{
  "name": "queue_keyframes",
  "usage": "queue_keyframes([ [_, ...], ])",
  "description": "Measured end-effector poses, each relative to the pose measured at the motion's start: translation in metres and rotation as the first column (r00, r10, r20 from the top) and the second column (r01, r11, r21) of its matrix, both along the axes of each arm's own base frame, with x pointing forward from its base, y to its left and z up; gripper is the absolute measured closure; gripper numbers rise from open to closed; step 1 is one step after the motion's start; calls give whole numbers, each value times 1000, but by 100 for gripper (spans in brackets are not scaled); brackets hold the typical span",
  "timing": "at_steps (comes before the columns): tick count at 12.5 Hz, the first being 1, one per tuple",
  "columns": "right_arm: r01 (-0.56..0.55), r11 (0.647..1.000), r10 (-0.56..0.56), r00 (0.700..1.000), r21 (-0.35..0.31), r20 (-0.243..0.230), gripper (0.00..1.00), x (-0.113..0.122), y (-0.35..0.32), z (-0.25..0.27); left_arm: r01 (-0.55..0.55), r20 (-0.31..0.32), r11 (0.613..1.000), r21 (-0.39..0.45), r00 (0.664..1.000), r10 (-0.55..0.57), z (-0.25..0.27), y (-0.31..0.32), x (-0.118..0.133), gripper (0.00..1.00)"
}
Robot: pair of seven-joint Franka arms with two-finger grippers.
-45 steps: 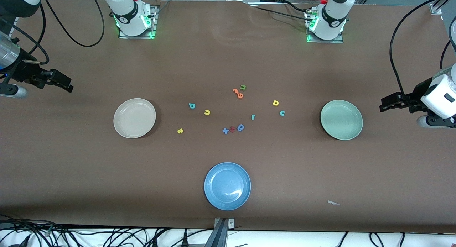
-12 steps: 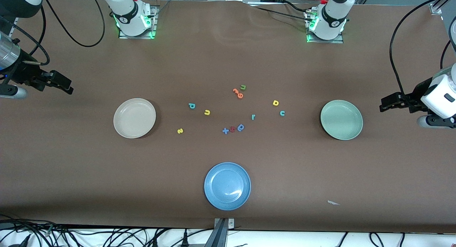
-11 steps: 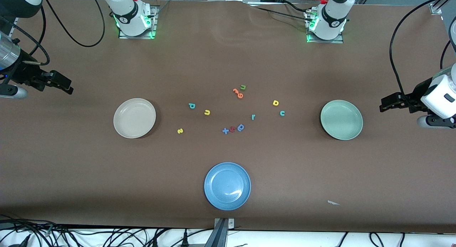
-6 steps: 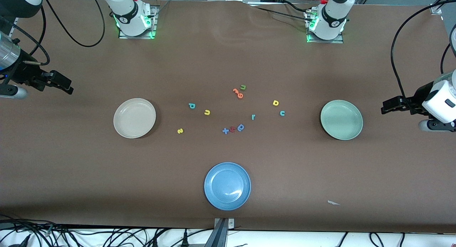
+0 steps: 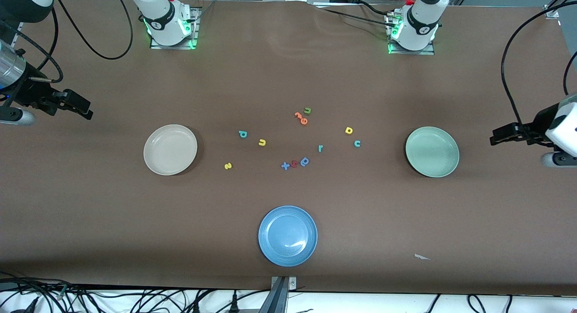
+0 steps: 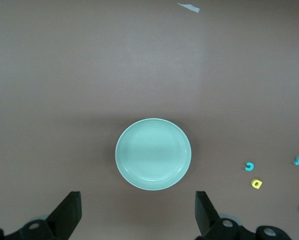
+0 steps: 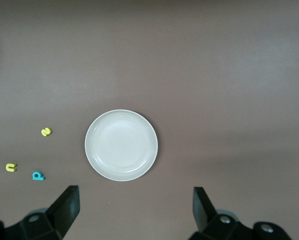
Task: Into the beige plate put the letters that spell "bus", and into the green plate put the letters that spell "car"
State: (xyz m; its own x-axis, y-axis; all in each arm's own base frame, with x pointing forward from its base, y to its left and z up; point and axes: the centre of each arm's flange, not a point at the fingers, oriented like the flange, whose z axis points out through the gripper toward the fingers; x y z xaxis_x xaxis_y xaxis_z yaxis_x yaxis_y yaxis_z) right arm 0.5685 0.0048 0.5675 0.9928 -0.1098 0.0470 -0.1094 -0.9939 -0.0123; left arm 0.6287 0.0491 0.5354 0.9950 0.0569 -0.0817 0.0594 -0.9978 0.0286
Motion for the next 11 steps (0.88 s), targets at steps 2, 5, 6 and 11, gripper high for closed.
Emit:
queue_keyframes([
  [2, 0, 1000, 0, 1000, 0, 0, 0, 0, 0, 0, -5, 1, 1000, 0, 1000, 5, 0, 6, 0, 0],
  [5, 0, 1000, 0, 1000, 0, 0, 0, 0, 0, 0, 1, 14, 1000, 5, 1000, -1, 1, 6, 1, 1],
  [6, 0, 1000, 0, 1000, 0, 0, 0, 0, 0, 0, 14, 28, 1000, 18, 999, -14, 1, 8, 3, 2],
  [11, 0, 1000, 0, 1000, 0, 0, 0, 0, 0, 0, 61, 42, 998, 11, 997, -61, 0, 5, 6, 0],
])
